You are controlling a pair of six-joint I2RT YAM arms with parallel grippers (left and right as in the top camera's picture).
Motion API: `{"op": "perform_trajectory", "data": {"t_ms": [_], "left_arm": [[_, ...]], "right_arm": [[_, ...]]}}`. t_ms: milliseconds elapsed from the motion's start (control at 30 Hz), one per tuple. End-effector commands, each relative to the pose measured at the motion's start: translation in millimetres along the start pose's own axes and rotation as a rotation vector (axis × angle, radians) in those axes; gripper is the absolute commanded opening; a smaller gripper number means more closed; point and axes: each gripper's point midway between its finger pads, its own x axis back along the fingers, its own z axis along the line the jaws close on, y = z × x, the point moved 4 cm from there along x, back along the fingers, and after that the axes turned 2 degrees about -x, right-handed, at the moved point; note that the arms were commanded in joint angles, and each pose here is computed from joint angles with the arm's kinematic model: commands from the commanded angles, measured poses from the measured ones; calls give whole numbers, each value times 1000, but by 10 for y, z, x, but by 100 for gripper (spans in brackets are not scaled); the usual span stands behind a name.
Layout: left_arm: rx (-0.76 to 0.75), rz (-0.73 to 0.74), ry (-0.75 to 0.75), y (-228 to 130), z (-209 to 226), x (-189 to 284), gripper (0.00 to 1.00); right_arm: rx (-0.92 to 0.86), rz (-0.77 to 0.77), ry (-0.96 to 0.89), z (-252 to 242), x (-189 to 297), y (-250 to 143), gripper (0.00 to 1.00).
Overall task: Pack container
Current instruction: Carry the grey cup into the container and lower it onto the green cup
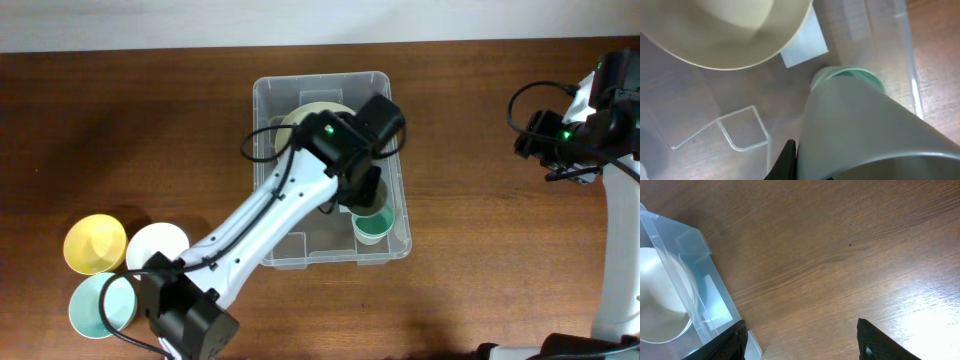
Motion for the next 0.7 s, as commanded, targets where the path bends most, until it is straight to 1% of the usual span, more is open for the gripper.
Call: {"op": "perform_trajectory", "data": {"t_ms": [0,167,367,667], "left_arm": [[11,-2,-18,-2,-26,18,0],[7,8,-17,-5,-46,-24,1],[-5,75,-53,-44,-124,-183,1],[-27,73,-56,-71,-193,-180,1]], "right_arm": [[13,10,1,12,-18,-18,66],[13,10,1,12,-18,-18,66],[13,10,2,12,-18,-17,66],[13,10,2,12,-18,-17,66]]}}
